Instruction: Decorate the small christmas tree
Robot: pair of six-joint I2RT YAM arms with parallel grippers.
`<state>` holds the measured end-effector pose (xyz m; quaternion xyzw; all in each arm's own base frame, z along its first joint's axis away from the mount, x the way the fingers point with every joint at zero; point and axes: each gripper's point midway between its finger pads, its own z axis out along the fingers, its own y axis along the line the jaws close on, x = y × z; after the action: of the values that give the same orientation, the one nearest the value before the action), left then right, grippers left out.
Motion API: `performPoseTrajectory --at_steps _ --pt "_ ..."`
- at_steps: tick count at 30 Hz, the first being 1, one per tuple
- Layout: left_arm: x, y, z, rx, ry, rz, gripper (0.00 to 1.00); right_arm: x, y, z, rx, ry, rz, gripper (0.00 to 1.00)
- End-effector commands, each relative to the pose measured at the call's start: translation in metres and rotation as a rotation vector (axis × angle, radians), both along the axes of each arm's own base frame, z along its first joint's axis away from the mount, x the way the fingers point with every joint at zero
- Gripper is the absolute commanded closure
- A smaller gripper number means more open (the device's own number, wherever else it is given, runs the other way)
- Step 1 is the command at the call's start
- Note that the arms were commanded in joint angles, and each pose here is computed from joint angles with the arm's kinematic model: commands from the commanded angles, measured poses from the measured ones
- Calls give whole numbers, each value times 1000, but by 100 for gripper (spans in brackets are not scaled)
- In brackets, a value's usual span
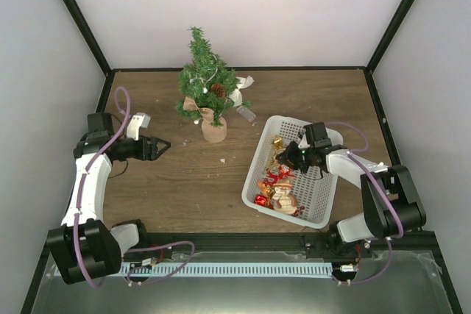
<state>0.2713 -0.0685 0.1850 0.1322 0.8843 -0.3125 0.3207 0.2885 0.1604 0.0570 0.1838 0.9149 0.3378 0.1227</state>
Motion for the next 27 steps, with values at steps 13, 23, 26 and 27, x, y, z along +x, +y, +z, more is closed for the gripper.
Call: performPoseTrajectory --at_steps 13,23,26,27 --pt "2 -1 9 2 -34 -7 21 -1 18 -11 162 -51 32 99" --pt "1 -2 11 2 -42 -14 21 -3 7 42 167 -290 66 99" --pt "-1 -3 14 4 -58 -16 21 -5 2 53 164 -338 62 99" --pt "-2 -4 15 2 -63 -18 21 -5 0 54 165 -340 61 99"
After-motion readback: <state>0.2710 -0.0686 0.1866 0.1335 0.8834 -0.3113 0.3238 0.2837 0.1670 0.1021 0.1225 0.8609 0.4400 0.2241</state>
